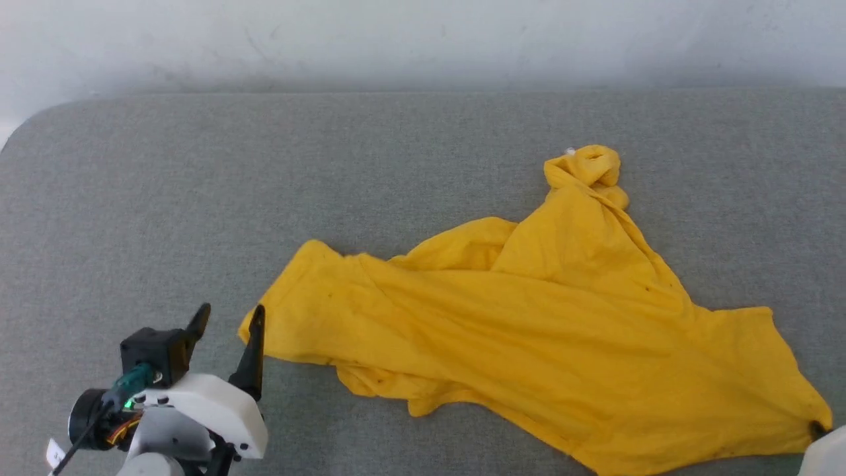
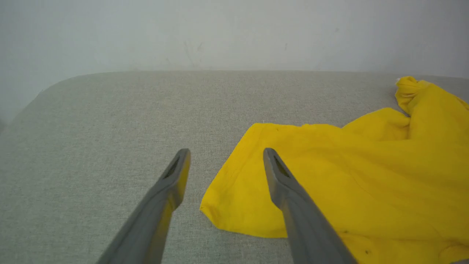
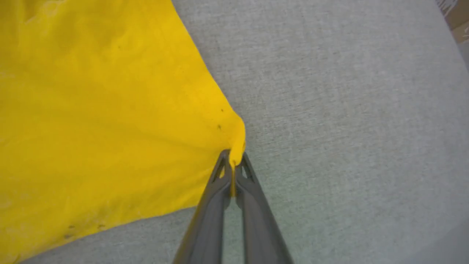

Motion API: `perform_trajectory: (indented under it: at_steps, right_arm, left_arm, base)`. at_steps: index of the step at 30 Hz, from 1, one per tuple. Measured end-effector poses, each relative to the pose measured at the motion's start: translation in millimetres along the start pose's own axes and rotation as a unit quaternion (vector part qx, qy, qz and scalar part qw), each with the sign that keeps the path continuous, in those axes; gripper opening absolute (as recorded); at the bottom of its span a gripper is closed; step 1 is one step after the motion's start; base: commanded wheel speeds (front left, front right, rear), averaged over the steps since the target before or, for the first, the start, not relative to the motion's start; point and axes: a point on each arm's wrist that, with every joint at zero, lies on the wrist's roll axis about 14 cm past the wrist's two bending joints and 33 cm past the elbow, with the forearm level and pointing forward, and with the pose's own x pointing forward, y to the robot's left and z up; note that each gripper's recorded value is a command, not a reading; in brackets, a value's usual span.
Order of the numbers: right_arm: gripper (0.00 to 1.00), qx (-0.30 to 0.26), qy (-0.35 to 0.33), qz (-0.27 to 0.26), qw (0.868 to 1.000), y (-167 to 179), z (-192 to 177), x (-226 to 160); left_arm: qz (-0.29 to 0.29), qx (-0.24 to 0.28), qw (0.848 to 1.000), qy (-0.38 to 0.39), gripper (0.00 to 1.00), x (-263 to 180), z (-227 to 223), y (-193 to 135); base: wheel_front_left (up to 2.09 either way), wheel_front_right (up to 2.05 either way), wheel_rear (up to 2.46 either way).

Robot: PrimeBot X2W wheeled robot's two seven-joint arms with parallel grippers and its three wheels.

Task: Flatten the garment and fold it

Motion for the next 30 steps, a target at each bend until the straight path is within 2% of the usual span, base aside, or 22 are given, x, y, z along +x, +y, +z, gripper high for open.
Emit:
perform_trajectory:
  at_steps: [4, 9, 20, 27, 28, 29, 30]
  right_arm:
    - [0.0, 0.006, -0.012, -0.01, 1.0, -8.2, 4.7, -4.8]
    - [0.0, 0.005, -0.014, -0.008, 1.0, -7.3, 5.3, -5.8]
    - [0.0, 0.002, -0.008, 0.012, 1.0, 8.5, 3.2, 0.6]
    - [0.0, 0.006, -0.005, 0.009, 1.0, 6.9, 1.8, 4.1]
    - [0.0, 0.006, -0.004, 0.008, 1.0, 6.4, 1.6, 4.3]
    - [0.0, 0.007, -0.005, 0.007, 1.0, 6.0, 2.6, 4.7]
    - [0.0, 0.007, -0.005, 0.007, 1.0, 6.0, 2.6, 4.7]
  left_arm:
    - [-0.002, -0.003, 0.994, 0.111, 1.0, -5.0, -33.4, -0.3]
    - [-0.008, 0.007, 0.984, 0.176, 1.0, -6.6, -51.6, -2.0]
    - [0.015, 0.036, 0.97, 0.241, 1.0, 17.6, -76.9, 12.2]
    - [-0.004, 0.045, 0.964, 0.261, 1.0, 32.7, -84.2, 7.7]
    - [-0.012, 0.045, 0.962, 0.27, 0.42, 32.8, -87.5, 5.5]
    - [-0.028, 0.038, 0.957, 0.288, 0.0, 32.9, -91.0, 1.1]
    - [-0.028, 0.038, 0.957, 0.288, 0.0, 32.9, -91.0, 1.1]
  base:
    - [0.0, 0.0, 0.0]
    - [0.0, 0.0, 0.0]
    - [0.0, 0.0, 0.0]
    - [0.0, 0.0, 0.0]
    - [0.0, 0.0, 0.0]
    - [0.0, 0.0, 0.0]
    - [0.0, 0.0, 0.0]
